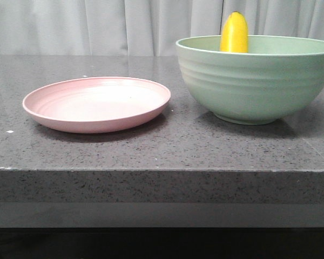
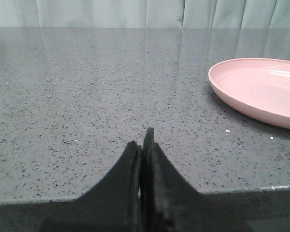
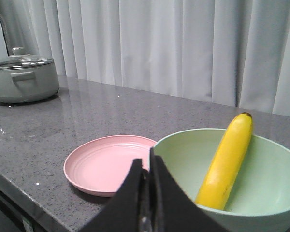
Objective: Transfer banana from pink plate to green bowl
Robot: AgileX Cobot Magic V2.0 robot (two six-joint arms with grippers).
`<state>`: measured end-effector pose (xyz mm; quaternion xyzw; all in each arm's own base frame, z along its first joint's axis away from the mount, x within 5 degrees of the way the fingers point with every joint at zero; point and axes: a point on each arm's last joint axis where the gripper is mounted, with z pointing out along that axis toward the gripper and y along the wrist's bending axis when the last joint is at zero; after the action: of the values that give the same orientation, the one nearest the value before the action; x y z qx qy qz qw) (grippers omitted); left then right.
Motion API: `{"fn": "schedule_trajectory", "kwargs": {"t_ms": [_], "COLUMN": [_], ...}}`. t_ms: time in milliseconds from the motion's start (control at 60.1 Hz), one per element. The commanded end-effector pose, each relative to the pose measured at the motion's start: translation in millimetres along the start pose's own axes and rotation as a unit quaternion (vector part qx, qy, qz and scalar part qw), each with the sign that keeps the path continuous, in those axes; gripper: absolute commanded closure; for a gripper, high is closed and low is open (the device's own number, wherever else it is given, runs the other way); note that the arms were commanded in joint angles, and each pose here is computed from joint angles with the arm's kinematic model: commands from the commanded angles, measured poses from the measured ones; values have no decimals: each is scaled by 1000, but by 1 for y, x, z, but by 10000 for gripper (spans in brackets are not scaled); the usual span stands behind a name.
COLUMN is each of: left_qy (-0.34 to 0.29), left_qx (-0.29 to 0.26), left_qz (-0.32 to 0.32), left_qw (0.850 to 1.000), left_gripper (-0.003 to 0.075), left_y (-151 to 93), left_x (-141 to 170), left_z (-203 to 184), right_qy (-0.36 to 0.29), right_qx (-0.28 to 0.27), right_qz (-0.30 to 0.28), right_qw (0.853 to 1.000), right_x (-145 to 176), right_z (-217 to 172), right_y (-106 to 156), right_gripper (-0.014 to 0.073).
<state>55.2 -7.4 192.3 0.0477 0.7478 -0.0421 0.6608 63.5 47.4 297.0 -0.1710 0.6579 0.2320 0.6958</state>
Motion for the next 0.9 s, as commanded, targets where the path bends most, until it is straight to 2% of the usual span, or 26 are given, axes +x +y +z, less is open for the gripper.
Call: {"fn": "schedule_trajectory", "kwargs": {"t_ms": [0,533,583,666,716,882], "left_qy": [-52,-52,-52,-52,-52,-52], "left_qx": [-1,-1,-1,-1,-1,-1], "left_qz": [-9,-9,-9,-9,-9,-9], "left_qw": [999,999,999,999,999,999], "left_gripper": [741,741,741,741,741,741], "left_y": [0,0,0,0,0,0], "left_x": [-7,-7,-7,-7,-7,-7], "left_z": [-2,-2,-2,-2,-2,-2], "right_qy": [-17,-17,-10,22,42,65], "right_qx": [-5,-3,3,10,16,91], "right_qz": [7,6,-11,-71,-84,-15], "right_qw": [1000,1000,1000,997,995,994], "right_x": [-10,-10,-9,-3,1,5], "right_z": [0,0,0,0,-1,-4], "right_y": [2,1,0,-1,-3,-16], "right_gripper": [665,665,665,665,665,665]}}
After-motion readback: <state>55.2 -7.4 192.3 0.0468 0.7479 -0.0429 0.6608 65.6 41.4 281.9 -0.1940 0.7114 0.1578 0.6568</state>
